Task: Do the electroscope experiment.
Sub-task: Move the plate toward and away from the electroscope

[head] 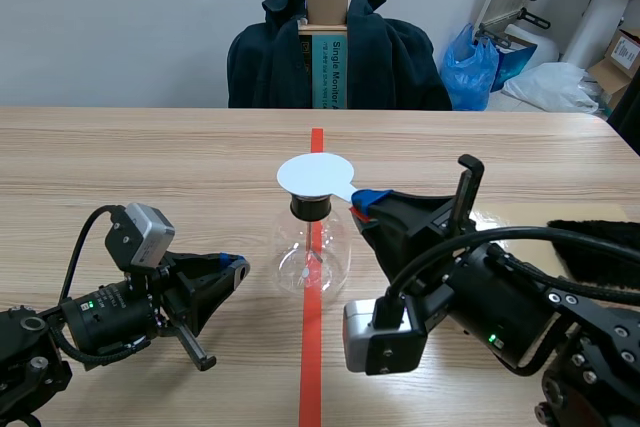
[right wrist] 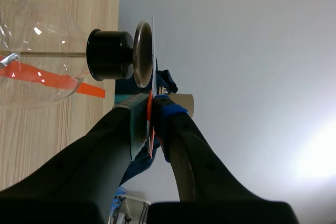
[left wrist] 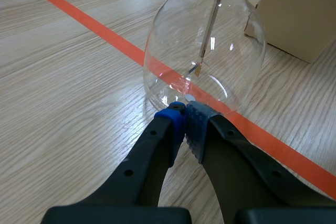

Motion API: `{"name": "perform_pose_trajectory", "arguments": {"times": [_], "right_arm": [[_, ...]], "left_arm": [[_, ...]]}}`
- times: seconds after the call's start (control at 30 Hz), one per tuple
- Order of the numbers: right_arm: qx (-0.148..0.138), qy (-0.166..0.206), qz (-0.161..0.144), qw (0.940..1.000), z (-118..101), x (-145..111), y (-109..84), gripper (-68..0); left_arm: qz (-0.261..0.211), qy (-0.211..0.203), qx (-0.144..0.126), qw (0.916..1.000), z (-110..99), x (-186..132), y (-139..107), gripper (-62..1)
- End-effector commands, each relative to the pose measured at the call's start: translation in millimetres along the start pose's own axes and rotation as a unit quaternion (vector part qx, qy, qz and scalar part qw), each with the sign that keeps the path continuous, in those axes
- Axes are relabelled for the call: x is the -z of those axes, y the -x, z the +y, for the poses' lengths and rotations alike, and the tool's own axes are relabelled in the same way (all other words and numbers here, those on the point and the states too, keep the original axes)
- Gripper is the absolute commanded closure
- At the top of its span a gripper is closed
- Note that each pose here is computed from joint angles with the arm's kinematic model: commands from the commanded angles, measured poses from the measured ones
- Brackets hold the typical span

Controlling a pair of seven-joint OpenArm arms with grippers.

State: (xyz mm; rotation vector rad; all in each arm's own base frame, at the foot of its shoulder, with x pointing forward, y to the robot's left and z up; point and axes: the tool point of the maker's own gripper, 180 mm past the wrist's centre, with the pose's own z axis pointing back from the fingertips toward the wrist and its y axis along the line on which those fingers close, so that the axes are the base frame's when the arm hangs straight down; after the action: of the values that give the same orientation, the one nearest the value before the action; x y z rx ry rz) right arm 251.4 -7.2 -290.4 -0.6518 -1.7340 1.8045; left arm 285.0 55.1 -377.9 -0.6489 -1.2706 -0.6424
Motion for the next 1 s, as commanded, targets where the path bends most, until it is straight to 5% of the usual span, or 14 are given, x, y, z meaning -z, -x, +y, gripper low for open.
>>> {"name": "perform_pose_trajectory", "arguments": {"times": [0.0, 0.33, 0.97], "right_arm": [[-0.013, 0.013, 0.002, 0.9998, -9, 1, 4.9, -0.8], [-0.013, 0.014, 0.022, 0.9996, -10, 0, 12.3, -0.8], [-0.002, 0.037, 0.158, 0.9867, -18, -9, 60.9, -0.8]], "left_arm": [[-0.028, -0.002, -0.001, 0.9996, 2, 6, -15, -3.2], [-0.028, -0.002, -0.001, 0.9996, 2, 6, -15, -3.2], [-0.028, -0.002, -0.001, 0.9996, 2, 6, -15, -3.2]]}}
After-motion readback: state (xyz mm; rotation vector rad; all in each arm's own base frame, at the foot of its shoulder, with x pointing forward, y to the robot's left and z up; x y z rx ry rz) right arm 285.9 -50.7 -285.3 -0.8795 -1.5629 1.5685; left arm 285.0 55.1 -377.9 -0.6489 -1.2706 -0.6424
